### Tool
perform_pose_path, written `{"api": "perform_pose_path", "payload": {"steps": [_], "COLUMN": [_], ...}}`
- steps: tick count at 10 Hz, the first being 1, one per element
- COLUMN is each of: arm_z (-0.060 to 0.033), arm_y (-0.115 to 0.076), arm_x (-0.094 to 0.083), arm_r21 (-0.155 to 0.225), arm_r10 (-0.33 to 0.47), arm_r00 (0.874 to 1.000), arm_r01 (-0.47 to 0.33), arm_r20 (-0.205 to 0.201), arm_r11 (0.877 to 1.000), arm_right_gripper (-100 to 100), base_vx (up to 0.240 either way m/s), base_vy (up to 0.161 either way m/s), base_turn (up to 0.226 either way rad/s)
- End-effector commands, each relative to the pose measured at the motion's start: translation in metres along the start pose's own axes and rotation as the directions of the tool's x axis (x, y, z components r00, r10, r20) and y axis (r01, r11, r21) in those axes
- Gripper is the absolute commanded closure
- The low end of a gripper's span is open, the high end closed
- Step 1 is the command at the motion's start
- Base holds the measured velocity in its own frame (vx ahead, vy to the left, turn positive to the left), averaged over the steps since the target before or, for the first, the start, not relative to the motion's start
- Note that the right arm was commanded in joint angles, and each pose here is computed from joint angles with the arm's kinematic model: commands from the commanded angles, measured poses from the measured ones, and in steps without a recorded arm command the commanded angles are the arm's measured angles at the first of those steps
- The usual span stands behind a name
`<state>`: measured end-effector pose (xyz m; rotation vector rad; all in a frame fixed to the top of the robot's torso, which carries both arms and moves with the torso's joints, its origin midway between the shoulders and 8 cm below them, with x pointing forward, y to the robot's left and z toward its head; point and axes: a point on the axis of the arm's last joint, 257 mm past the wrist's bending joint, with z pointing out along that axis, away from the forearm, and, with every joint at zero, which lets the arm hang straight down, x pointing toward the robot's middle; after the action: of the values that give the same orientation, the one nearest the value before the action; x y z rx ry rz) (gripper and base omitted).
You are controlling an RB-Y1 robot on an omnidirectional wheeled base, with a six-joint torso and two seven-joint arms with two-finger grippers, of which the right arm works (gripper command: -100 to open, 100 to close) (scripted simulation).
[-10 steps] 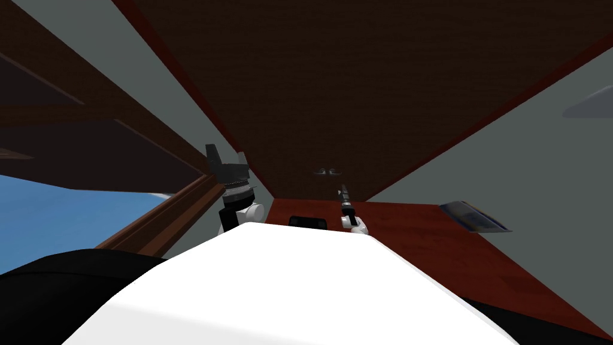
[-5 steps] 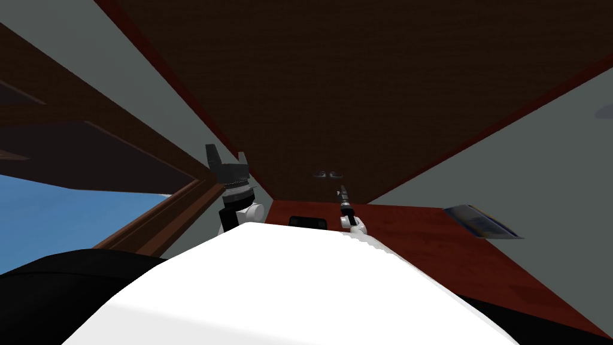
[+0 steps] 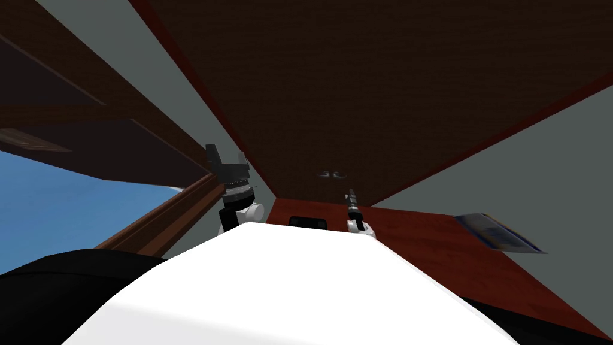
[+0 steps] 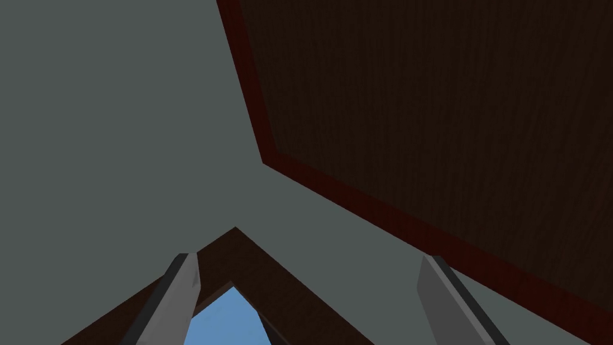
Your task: Pull the door open
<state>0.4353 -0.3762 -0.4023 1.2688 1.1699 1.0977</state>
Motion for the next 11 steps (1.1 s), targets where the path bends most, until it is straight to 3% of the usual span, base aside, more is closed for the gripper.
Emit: {"api": "perform_pose_path", "payload": {"steps": [1,2,3,5,7,8,11], "arm_z": [-0.0097,-0.0181,-0.0209,-0.0335,-0.0335,-0.0400,-0.0400], "arm_y": [-0.005,-0.008,-0.008,-0.009,-0.009,-0.008,-0.005], "arm_x": [-0.021,-0.048,-0.056,-0.093,-0.093,-0.114,-0.121], "arm_r21": [0.008,0.017,0.020,0.027,0.027,0.025,0.015], "arm_r10": [-0.003,-0.009,-0.011,-0.017,-0.017,-0.018,-0.011], "arm_r00": [0.999,0.997,0.995,0.987,0.987,0.979,0.975], "arm_r01": [0.003,0.007,0.009,0.013,0.013,0.013,0.008], "arm_r20": [0.034,0.080,0.095,0.162,0.162,0.203,0.222], "arm_r11": [1.000,1.000,1.000,1.000,1.000,1.000,1.000], "arm_right_gripper": [-100,-100,-100,-100,-100,-100,-100], "base_vx": [-0.013,-0.006,0.004,0.029,0.022,0.050,0.080], "base_vy": [0.006,0.005,-0.006,-0.020,-0.018,-0.031,-0.067], "base_turn": [0.089,0.241,0.128,0.211,0.003,0.244,0.186]}}
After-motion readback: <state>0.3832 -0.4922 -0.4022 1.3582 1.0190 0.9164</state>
